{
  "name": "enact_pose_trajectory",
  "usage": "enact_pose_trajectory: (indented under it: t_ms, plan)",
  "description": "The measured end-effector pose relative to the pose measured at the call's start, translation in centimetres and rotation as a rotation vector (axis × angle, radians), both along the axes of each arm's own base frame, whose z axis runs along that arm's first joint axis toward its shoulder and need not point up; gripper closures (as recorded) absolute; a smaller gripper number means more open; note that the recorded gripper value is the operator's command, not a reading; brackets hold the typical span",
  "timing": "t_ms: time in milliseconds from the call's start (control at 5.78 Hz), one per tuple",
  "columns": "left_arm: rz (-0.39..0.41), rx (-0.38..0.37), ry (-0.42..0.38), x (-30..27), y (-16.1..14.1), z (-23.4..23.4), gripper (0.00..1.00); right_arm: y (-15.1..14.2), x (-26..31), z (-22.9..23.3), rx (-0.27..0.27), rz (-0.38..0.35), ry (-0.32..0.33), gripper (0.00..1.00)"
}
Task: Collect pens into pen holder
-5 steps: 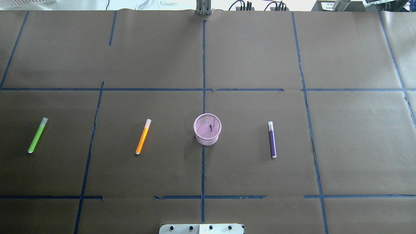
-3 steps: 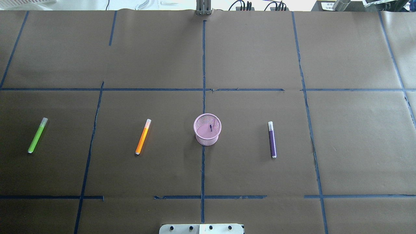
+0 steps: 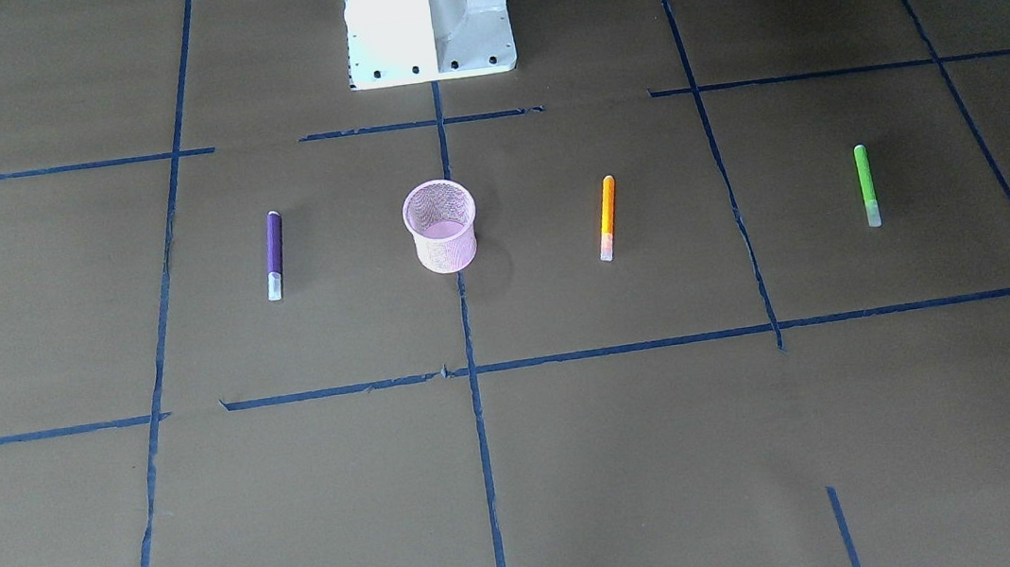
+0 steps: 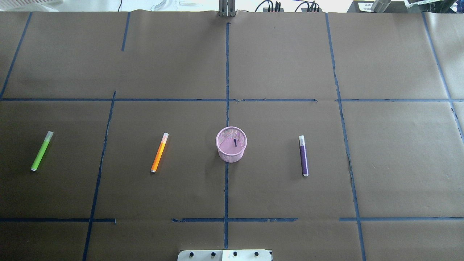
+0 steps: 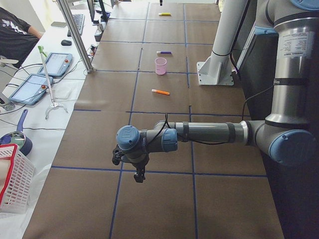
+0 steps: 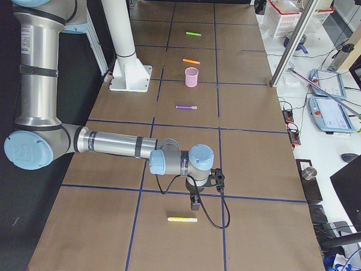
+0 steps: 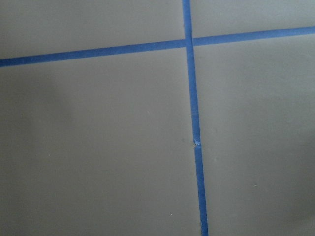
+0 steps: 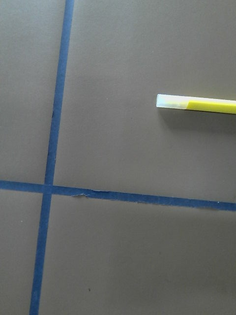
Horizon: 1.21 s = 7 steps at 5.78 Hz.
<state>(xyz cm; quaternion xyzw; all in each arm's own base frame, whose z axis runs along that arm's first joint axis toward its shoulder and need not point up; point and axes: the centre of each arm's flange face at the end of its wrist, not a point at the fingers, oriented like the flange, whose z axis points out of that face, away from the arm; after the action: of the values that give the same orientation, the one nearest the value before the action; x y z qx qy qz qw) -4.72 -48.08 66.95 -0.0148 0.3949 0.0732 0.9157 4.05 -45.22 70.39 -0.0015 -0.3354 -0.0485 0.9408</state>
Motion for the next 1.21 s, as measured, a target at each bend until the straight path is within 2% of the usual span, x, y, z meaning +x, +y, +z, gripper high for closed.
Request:
enact_pose_trajectory:
  t_ms: [346,692,865,1211]
  plan:
    - [-0.042,0.017,-0.002,1.6,-4.0,-4.4,0.0,0.6,0.0,0.9,-0.009,-0.006,0.0,0.0]
    - [-0.019,0.027,0.008,10.2,-9.4,-11.7,0.0,2.2,0.1,4.7,0.0,-0.006,0.0,0.0]
    - [-0.001,0.021,0.017,15.2,-10.9,-15.0,0.0,3.3,0.2,7.6,-0.011,-0.007,0.0,0.0]
    - [0.031,0.027,0.027,19.8,-11.3,-16.9,0.0,5.7,0.4,11.0,-0.025,-0.005,-0.001,0.0]
